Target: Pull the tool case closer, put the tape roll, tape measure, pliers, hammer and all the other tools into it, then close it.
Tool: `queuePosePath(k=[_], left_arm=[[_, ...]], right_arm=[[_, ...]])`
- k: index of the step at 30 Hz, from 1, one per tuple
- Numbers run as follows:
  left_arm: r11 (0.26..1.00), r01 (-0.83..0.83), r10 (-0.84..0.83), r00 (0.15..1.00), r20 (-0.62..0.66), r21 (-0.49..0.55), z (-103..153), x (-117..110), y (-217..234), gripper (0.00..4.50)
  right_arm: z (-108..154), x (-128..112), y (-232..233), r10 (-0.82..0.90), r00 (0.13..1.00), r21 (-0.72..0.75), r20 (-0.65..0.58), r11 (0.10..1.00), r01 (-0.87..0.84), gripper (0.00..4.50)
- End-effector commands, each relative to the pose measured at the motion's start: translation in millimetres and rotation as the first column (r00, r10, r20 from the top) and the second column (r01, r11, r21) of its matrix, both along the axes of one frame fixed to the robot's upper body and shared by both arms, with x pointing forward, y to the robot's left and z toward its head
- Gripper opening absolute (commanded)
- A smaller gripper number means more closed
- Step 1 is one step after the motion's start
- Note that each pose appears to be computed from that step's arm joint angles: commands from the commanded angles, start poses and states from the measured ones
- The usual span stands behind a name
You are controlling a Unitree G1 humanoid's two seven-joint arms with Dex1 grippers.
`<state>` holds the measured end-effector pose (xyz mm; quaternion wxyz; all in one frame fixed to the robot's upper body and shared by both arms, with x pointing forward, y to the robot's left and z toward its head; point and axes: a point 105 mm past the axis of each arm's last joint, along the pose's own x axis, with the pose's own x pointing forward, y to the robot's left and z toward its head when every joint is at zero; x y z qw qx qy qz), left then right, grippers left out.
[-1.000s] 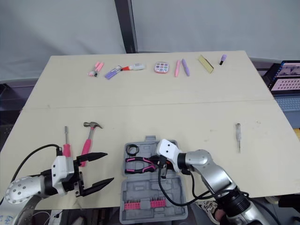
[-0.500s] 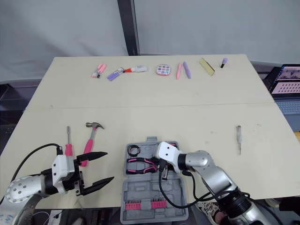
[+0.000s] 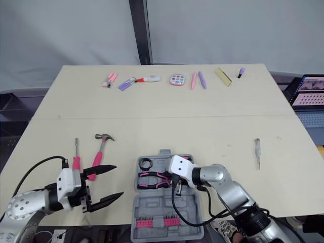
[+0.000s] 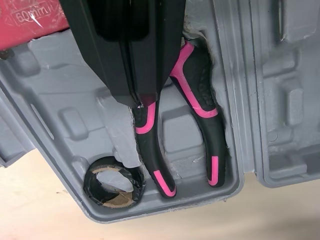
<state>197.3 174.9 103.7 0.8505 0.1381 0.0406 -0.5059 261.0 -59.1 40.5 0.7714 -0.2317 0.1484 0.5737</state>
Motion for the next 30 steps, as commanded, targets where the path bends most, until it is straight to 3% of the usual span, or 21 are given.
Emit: queuePosePath(k=[1,12,30], left_arm=[[1.000,0.018,-0.018,0.999,0.029,-0.003,5,-3,-5,4.50],[1.000,0.018,-0.017,0.999,0.029,-0.005,5,-3,-6,4.50],[1.000,0.017,-0.016,0.999,0.033,-0.003,5,-1,-6,4.50]], right_arm=[[-69,-20,-38,-0.120,0.975,-0.233,-0.185,0.970,0.075,0.04],[-92,-34,-52,-0.168,0.948,-0.317,-0.271,0.945,0.076,0.04],[-112,-45,-51,-0.204,0.915,-0.333,-0.347,0.939,0.083,0.04]])
